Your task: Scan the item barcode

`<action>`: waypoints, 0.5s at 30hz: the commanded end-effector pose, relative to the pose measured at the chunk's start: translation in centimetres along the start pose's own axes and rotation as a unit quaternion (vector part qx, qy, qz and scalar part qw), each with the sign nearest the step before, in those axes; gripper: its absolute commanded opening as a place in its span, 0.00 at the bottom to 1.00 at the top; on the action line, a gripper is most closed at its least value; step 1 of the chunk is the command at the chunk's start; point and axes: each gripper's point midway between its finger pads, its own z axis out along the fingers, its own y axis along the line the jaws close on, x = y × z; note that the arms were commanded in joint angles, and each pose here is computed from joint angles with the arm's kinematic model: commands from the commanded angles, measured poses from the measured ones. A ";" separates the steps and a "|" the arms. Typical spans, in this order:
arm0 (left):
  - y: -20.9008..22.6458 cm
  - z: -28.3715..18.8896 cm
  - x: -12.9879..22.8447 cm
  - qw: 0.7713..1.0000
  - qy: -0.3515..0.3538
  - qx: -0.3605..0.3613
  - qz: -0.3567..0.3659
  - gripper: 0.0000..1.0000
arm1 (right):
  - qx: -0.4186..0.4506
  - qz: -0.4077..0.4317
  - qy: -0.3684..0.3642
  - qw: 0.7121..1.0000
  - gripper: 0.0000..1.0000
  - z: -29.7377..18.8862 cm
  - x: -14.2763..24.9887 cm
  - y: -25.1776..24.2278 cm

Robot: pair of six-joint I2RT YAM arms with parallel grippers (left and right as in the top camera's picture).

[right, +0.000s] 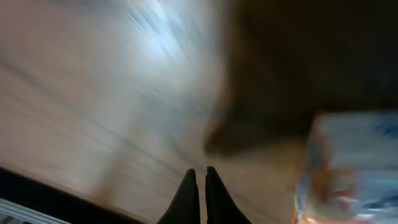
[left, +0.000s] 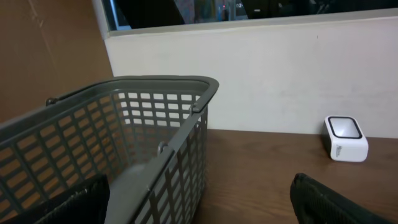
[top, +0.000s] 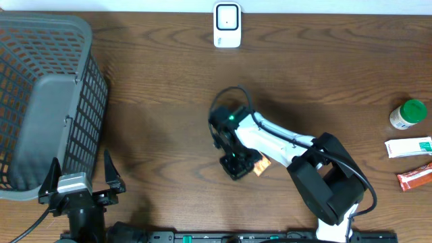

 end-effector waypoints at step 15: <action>-0.1 -0.1 -0.1 1.000 -0.004 0.005 0.004 0.91 | 0.187 0.115 -0.051 0.974 0.01 0.0 -0.6 -8.2</action>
